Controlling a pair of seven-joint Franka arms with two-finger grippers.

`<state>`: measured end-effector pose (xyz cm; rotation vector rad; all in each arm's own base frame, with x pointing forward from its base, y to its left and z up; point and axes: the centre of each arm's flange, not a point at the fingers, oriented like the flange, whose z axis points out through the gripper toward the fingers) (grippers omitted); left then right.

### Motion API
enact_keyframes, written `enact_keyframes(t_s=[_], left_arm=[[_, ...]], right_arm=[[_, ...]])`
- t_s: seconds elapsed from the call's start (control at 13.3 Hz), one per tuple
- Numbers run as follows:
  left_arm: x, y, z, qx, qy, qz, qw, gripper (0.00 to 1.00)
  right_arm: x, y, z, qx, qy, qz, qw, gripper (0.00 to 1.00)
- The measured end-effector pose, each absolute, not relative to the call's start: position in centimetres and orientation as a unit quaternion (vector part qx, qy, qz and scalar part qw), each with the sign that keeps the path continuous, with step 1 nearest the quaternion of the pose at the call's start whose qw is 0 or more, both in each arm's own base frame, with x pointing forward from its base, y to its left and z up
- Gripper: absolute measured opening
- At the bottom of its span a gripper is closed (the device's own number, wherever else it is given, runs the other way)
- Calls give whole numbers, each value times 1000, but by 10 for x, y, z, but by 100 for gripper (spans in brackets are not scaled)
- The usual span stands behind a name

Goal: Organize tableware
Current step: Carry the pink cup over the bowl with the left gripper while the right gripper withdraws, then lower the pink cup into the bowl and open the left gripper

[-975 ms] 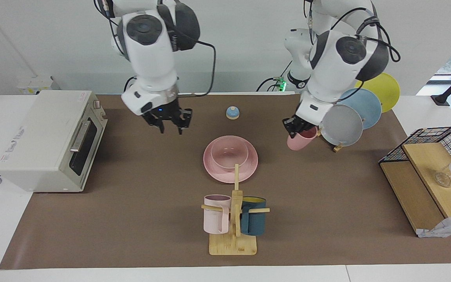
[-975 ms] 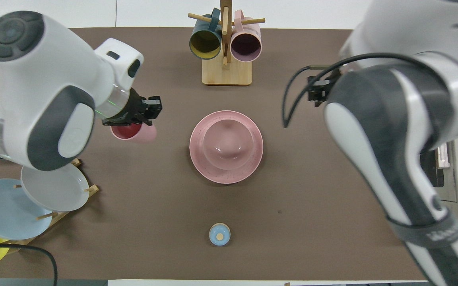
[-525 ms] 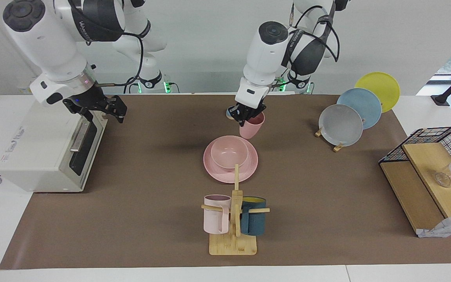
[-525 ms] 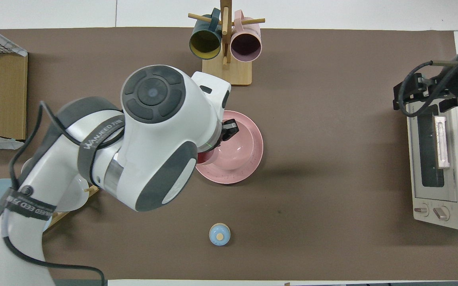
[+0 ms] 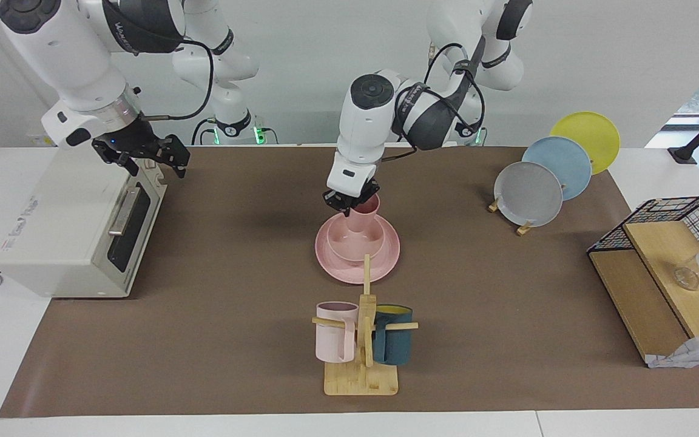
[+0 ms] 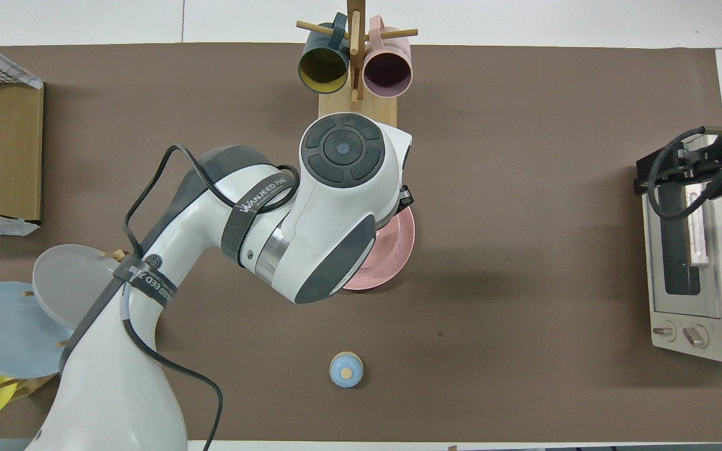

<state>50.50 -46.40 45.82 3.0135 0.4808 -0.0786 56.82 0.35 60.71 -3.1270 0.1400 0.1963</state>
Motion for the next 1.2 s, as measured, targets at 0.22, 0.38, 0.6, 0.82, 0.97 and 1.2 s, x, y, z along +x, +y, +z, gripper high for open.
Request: enact_keyframes(t_s=[0.22,0.38,0.6,0.82,0.97,1.2], left_arm=[[514,-467,437,985,166,-17,41,5],[519,-470,424,985,168,-11,42,5],[523,-471,411,986,165,0,38,5],[523,-471,397,986,164,1,36,5],[523,-471,392,986,165,4,38,5],[522,-471,385,985,164,8,43,5]], right_arm=[[560,-3,601,-997,43,56,4,100],[560,-10,600,-997,46,57,3,100],[561,-13,599,-997,47,58,3,100],[561,-13,597,-997,47,59,3,100],[562,-17,596,-997,51,60,3,100],[561,-35,595,-996,66,61,3,100]])
